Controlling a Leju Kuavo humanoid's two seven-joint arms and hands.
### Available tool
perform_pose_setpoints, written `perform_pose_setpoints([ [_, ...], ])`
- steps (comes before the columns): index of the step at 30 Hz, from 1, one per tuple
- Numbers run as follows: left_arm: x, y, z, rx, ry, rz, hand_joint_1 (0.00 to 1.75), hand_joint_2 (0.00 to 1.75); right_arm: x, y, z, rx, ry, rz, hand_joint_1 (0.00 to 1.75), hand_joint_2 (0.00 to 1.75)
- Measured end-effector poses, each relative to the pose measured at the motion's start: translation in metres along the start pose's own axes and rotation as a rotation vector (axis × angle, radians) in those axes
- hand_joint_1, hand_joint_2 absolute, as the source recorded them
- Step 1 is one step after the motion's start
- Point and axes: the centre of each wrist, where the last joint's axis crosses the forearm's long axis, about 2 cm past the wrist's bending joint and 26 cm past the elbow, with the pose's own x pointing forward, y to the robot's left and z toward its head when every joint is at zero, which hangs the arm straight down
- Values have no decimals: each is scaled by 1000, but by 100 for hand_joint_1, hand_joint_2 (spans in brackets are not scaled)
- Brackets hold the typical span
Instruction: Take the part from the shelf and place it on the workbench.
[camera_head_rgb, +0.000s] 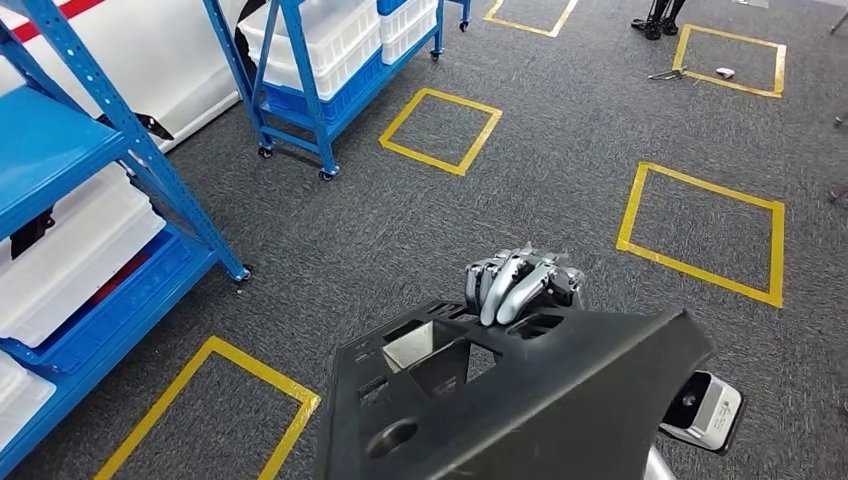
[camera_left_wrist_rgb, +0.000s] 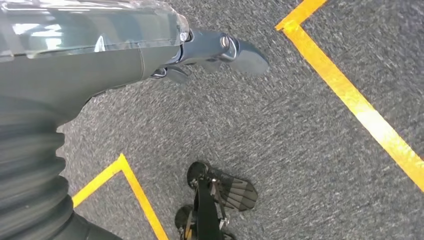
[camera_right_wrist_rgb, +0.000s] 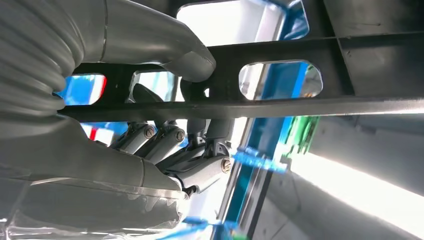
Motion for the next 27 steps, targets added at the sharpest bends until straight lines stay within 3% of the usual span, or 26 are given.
perform_pose_setpoints([
  [9, 0, 1, 0, -35, 23, -20, 0, 175, 9, 1, 16, -15, 32, 72, 168, 175],
  [15, -3, -2, 1, -32, 38, -16, 0, 175, 29, 22, 43, -3, 78, 53, 168, 175],
  [27, -6, -15, 5, -77, 38, -30, 0, 175, 50, 36, 66, -24, 132, 58, 168, 175],
])
